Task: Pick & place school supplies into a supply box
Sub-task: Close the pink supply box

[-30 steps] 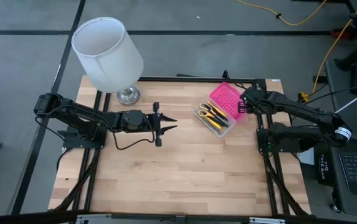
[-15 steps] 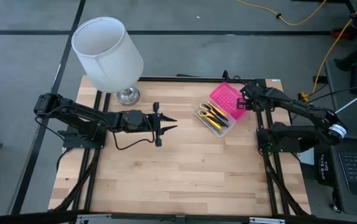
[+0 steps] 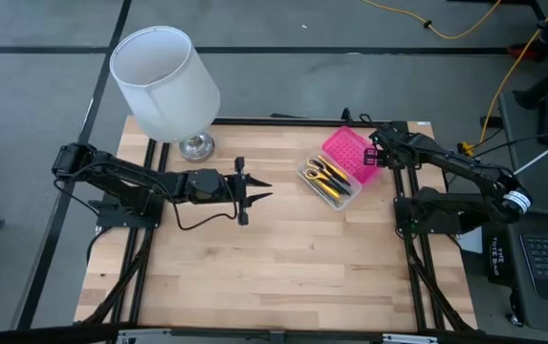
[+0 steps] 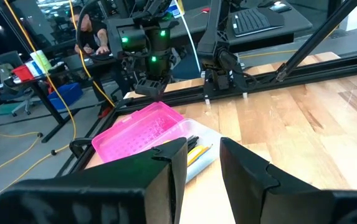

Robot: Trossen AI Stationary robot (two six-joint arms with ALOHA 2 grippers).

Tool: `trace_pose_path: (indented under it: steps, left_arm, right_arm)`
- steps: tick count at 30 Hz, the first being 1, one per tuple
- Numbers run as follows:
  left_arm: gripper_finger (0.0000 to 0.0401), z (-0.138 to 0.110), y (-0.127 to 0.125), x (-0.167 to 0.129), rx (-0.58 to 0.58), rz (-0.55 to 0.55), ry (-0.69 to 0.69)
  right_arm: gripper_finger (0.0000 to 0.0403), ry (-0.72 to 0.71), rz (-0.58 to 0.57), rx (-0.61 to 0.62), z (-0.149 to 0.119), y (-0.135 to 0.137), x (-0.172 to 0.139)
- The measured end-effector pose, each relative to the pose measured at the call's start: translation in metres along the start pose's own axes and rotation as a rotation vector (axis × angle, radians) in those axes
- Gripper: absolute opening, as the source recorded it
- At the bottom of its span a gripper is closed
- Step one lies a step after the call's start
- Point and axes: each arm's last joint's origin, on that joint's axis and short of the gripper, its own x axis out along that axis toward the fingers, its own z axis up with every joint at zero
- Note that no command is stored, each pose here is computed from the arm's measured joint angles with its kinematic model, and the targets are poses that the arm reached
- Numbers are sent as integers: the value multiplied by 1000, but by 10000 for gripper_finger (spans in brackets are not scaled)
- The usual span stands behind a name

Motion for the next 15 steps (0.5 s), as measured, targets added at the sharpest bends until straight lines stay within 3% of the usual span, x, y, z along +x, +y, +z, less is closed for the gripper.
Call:
trace_pose_path:
  steps: [15]
  left_arm:
    - [88, 0, 0, 0, 0, 0, 0]
  right_arm:
    - [117, 28, -39, -34, 1, 5, 11]
